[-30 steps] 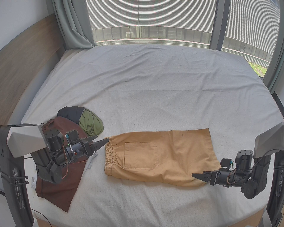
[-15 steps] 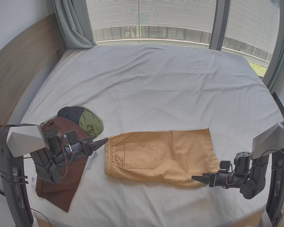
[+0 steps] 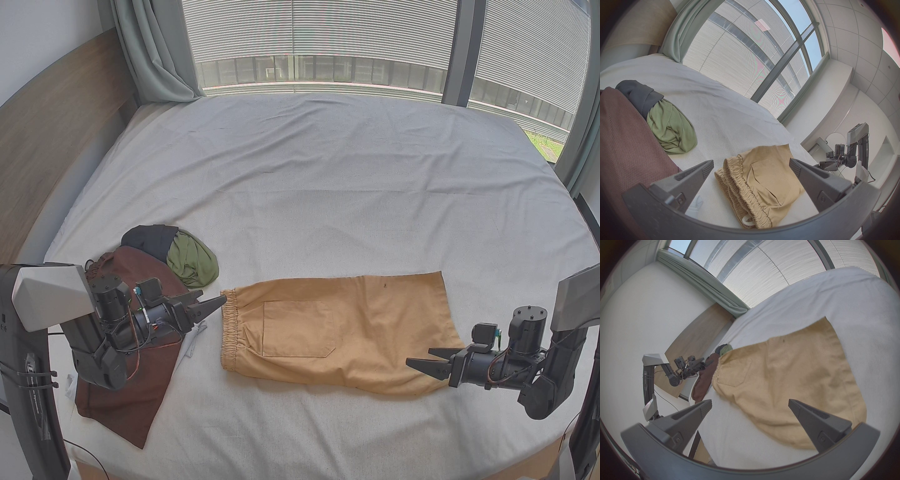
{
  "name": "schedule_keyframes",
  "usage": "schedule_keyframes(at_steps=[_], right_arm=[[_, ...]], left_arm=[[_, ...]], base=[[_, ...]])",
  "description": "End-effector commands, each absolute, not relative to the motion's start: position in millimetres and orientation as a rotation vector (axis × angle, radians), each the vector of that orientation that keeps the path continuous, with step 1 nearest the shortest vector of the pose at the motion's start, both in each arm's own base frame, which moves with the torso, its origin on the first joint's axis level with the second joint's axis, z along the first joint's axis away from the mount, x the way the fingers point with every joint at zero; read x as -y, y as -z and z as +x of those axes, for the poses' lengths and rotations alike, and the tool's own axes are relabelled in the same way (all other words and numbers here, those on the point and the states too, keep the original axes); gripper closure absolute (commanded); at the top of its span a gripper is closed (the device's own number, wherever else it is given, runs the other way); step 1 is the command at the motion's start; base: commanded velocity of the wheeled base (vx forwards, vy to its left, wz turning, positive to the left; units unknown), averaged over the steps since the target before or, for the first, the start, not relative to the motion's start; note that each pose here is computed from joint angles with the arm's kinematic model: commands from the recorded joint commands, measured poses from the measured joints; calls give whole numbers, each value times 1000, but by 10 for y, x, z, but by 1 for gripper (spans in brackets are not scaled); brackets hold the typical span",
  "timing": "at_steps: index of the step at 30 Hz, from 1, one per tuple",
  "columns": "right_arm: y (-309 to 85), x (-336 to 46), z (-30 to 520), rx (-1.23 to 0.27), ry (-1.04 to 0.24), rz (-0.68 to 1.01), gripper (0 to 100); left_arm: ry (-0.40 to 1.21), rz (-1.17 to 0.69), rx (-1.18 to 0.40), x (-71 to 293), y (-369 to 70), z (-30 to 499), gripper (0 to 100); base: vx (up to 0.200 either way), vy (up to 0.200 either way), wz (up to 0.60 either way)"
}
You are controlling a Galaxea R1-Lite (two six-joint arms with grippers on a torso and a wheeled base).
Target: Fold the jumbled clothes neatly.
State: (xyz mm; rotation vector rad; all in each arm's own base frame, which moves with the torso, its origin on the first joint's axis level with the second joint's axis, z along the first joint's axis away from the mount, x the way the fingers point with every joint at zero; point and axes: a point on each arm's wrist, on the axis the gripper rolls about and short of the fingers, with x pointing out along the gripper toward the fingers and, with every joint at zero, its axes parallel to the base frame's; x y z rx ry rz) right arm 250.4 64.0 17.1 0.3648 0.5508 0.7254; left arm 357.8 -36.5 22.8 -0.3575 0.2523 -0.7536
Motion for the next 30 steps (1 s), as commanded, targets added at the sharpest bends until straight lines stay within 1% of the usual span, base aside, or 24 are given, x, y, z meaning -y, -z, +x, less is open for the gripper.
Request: schedule_keyframes(at_steps=[1,8,15,23,30], right_arm=[[-404,-657,2483,-462,-750,351,0],[-432,-723,2496,-450,-769,348,0],[-437,-729,2498,-446,-760,347,0],[-428,-733,2514,-446,-760,347,0],[-426,-734,2518,-445,-760,345,0]], left_arm=[[751,-359,-251,353,-226,3583,0],[747,-374,-264,347,-200,3581,0],[720,-538,-359,360,-138,3527,0],[697,-560,-431,402,150,3543,0],[663,-566,-479,522,336,3525,0]], base=[[0,0,0],[0,0,0],[0,0,0],[0,0,0],[0,0,0]])
